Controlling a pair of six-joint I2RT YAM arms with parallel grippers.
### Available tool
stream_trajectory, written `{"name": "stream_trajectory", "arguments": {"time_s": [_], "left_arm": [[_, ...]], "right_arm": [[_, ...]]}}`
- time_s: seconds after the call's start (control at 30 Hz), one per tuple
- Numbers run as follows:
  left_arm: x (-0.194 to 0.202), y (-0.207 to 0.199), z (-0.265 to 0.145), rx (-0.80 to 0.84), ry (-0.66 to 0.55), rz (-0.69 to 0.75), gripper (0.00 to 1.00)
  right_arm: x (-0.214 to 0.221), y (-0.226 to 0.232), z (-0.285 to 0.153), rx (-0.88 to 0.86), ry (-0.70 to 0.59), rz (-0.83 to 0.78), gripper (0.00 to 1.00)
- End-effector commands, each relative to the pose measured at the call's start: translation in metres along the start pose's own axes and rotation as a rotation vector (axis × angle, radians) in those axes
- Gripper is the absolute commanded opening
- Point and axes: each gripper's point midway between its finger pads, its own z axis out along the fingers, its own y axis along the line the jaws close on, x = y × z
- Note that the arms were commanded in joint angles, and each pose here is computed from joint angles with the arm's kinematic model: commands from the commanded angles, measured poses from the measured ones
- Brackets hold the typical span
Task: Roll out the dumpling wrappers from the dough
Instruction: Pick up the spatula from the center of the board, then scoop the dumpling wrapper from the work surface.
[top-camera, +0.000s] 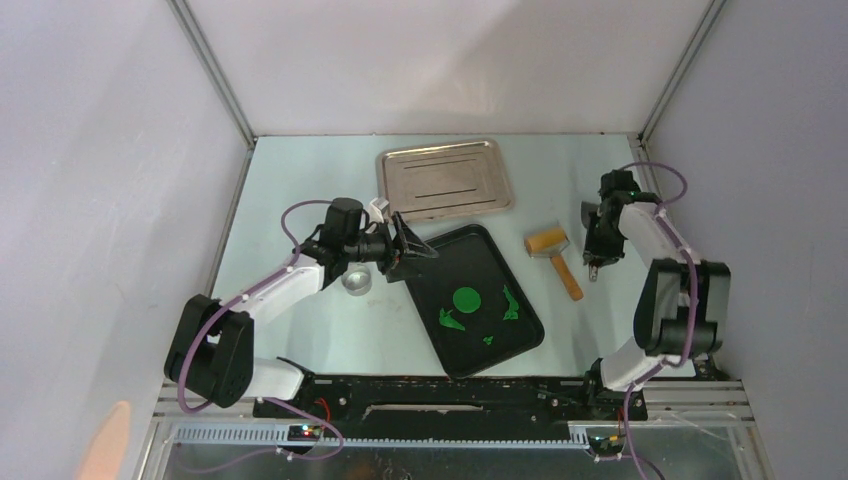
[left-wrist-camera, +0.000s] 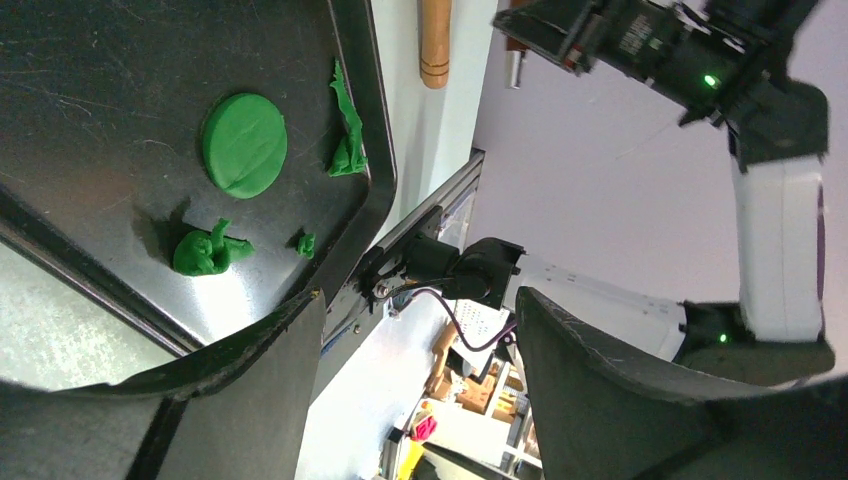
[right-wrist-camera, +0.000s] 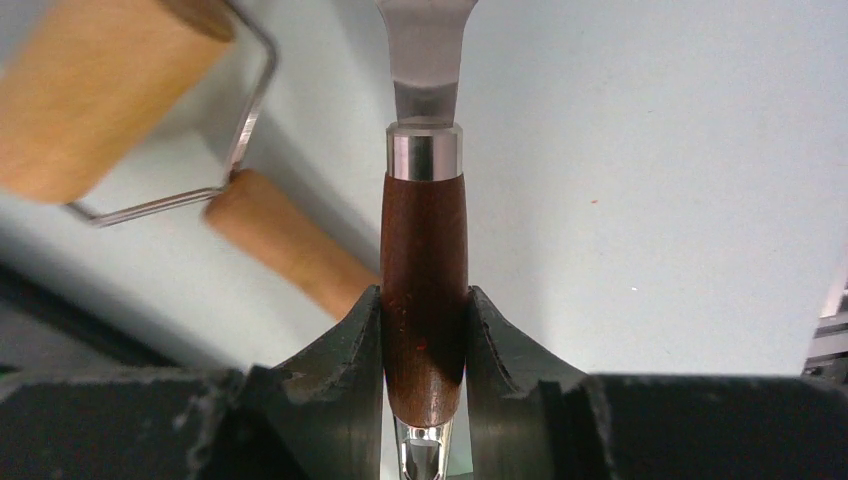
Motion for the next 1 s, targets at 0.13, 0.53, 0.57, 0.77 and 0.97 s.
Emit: {"name": "stream_trajectory", "arguments": {"time_s": [0.13,0.53,0.57,0.77,0.97], "left_arm": [[-0.003,-0.014,-0.012,0.037,-0.009,0.056,0.72],[-0.051,0.045,-0.057,-0.401,-0.201,0.186,0.73],[-0.055,0.052,-0.058,-0.431,-0.211,0.189,0.73],[-0.064,0.079,-0.043,-0.483,-0.214,0.142,0.72],[-0.076,0.091,-0.031,-0.503,-0.212,0.155,0.72]], "right_arm": [[-0.028,0.039,-0.108,-0.101,-0.307,-0.075,0.0],[0.113,0.113,-0.155,-0.179,0.054,-0.506,0.0],[0.123,0.113,-0.157,-0.169,0.082,-0.531,0.0],[0.182,0.116,-0.168,-0.137,0.251,-0.654,0.0],[0.213,0.116,-0.171,-0.112,0.372,-0.655,0.0]]}}
